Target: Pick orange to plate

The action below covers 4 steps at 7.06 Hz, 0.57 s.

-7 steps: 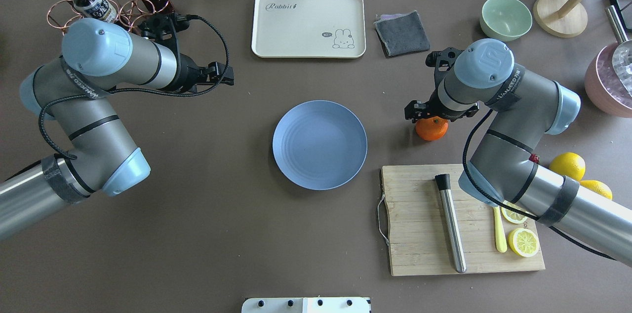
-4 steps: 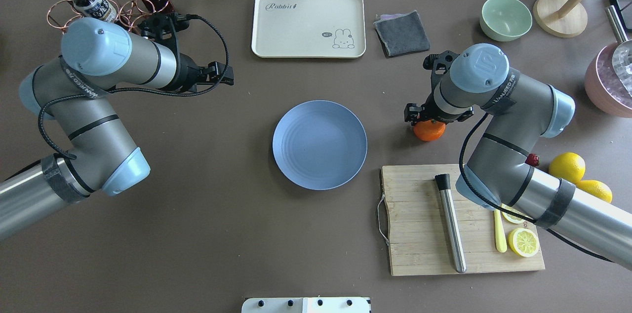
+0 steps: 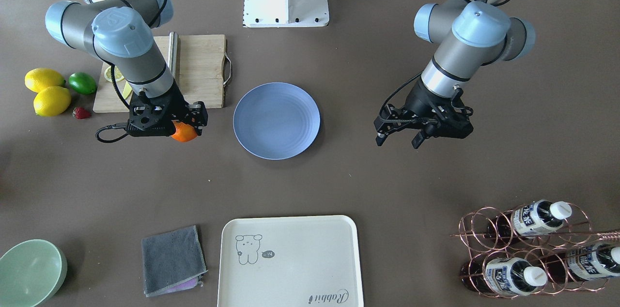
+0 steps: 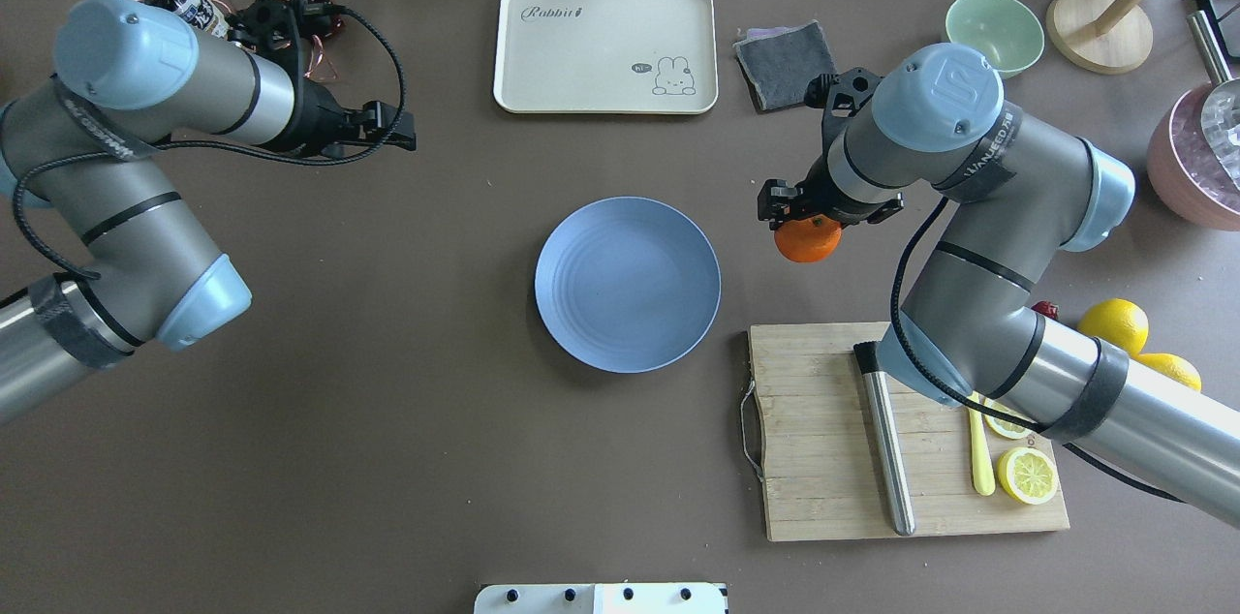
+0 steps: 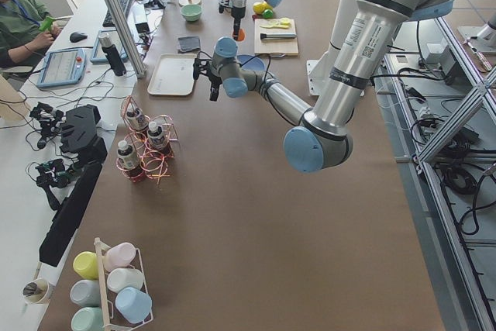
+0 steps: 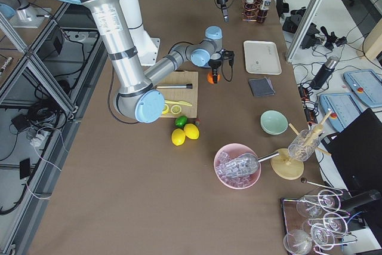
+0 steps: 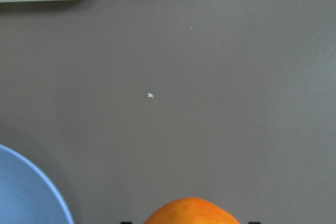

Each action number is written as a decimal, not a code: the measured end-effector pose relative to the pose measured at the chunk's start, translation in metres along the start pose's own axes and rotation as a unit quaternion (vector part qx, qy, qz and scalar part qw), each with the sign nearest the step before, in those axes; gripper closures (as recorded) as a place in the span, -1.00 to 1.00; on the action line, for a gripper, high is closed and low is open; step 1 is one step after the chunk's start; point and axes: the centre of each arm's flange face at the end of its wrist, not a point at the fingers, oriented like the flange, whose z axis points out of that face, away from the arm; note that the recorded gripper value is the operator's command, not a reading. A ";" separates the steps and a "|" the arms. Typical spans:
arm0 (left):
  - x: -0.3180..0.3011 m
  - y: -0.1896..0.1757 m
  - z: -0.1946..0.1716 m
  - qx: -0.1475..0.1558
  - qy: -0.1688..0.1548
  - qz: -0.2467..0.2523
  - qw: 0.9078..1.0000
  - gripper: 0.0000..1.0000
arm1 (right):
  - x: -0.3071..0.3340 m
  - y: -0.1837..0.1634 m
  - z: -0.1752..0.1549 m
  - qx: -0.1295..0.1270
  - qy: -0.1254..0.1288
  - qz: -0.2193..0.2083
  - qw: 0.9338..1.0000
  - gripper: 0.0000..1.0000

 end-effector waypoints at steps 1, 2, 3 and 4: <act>-0.048 -0.012 -0.020 0.000 -0.011 0.065 0.998 -0.96 | -0.027 0.006 -0.006 0.002 -0.004 0.002 1.000 1.00; -0.100 -0.019 -0.046 0.009 -0.023 0.122 0.992 -0.96 | -0.056 0.019 -0.007 0.007 -0.006 0.006 1.000 1.00; -0.151 -0.024 -0.071 0.023 -0.041 0.156 0.987 -0.96 | -0.084 0.034 -0.003 0.012 -0.003 0.004 1.000 1.00; -0.193 -0.027 -0.092 0.032 -0.061 0.162 0.984 -0.96 | -0.109 0.047 0.006 0.017 0.003 0.002 1.000 1.00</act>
